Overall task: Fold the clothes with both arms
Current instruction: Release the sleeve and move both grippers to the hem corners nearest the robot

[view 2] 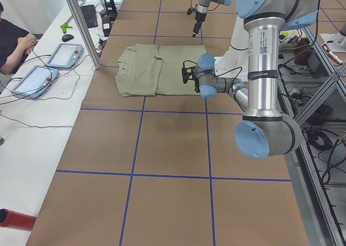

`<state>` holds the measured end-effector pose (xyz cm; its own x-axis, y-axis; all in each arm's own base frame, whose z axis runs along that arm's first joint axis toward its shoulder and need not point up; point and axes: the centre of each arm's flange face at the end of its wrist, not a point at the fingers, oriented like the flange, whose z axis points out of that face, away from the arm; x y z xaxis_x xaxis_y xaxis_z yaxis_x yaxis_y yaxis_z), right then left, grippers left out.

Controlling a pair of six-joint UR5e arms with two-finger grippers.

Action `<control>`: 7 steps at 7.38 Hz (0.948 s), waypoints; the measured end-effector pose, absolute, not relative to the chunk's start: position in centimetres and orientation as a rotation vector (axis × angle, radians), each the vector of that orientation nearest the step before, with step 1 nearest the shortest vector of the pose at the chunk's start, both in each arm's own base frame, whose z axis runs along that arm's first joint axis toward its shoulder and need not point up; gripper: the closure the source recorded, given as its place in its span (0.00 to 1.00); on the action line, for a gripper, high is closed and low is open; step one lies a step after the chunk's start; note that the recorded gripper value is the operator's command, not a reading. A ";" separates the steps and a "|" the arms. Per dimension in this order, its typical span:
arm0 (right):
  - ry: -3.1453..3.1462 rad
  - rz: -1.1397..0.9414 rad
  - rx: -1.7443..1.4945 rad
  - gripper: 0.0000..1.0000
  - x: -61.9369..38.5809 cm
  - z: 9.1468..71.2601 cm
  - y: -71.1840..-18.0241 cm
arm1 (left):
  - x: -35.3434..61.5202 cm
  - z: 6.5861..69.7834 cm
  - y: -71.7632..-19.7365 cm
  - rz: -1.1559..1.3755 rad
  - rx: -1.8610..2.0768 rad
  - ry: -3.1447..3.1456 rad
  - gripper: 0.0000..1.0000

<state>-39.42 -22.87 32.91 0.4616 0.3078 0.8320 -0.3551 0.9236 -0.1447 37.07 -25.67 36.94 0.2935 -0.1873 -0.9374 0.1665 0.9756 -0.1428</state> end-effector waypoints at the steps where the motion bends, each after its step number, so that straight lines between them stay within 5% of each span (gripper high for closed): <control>1: -1.017 0.428 0.051 0.00 -39.8 32.9 -21.6 | 38.6 37.9 -22.8 -0.311 -0.063 1.248 0.34; 7: -1.022 0.439 0.057 0.00 -40.1 32.8 -20.6 | 45.6 40.2 -16.7 -0.459 -0.155 1.200 0.40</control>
